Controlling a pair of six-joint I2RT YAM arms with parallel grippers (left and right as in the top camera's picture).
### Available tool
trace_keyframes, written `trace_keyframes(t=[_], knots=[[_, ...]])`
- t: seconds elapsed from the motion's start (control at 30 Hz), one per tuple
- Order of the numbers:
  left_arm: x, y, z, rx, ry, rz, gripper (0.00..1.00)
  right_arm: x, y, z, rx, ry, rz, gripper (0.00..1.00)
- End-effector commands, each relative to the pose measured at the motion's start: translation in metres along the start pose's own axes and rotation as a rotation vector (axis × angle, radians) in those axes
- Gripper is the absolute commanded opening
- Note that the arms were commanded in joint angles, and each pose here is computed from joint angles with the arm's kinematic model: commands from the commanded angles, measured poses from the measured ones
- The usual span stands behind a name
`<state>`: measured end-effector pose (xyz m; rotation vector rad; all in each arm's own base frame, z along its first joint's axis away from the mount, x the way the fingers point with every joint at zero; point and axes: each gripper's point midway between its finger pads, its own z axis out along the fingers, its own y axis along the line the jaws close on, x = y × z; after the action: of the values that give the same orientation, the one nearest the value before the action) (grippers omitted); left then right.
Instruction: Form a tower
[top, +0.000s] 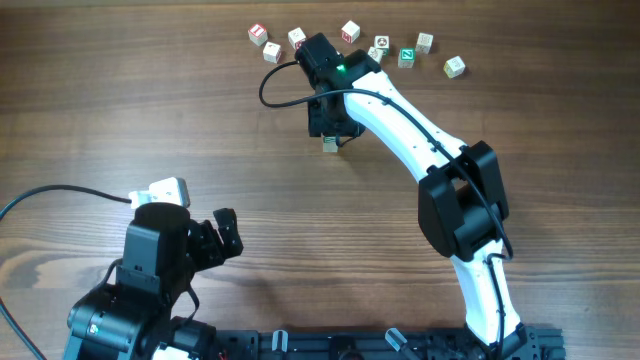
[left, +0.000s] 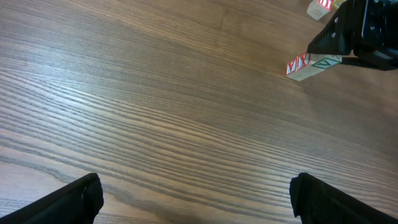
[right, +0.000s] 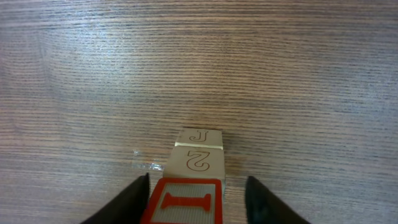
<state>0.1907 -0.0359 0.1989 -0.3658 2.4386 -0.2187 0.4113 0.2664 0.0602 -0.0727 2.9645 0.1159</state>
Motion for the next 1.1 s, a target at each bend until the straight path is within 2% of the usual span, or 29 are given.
trace_keyframes(t=[0.0,0.37,0.43,0.5,0.63,0.8,1.07], knots=[[-0.001,0.002,0.0,-0.008,-0.007,-0.001,1.0,0.001,-0.003,0.011,0.016,0.012,0.003,0.45],[-0.001,0.002,0.0,-0.008,-0.007,-0.001,1.0,-0.001,-0.001,0.011,0.009,0.003,0.021,0.41],[-0.001,0.002,0.0,-0.008,-0.007,-0.001,1.0,0.0,-0.002,0.011,0.012,0.006,0.02,0.55],[-0.001,0.002,0.0,-0.008,-0.007,-0.001,1.0,0.0,-0.002,0.011,0.011,0.007,0.019,0.76],[-0.001,0.002,0.0,-0.008,-0.007,-0.001,1.0,0.002,0.0,0.011,0.013,0.011,0.018,0.92],[-0.001,0.002,0.0,-0.008,-0.007,-0.001,1.0,0.005,0.005,0.005,0.006,0.01,0.029,1.0],[-0.001,0.002,0.0,-0.008,-0.007,-0.001,1.0,-0.004,0.005,-0.007,0.014,-0.048,0.026,1.0]])
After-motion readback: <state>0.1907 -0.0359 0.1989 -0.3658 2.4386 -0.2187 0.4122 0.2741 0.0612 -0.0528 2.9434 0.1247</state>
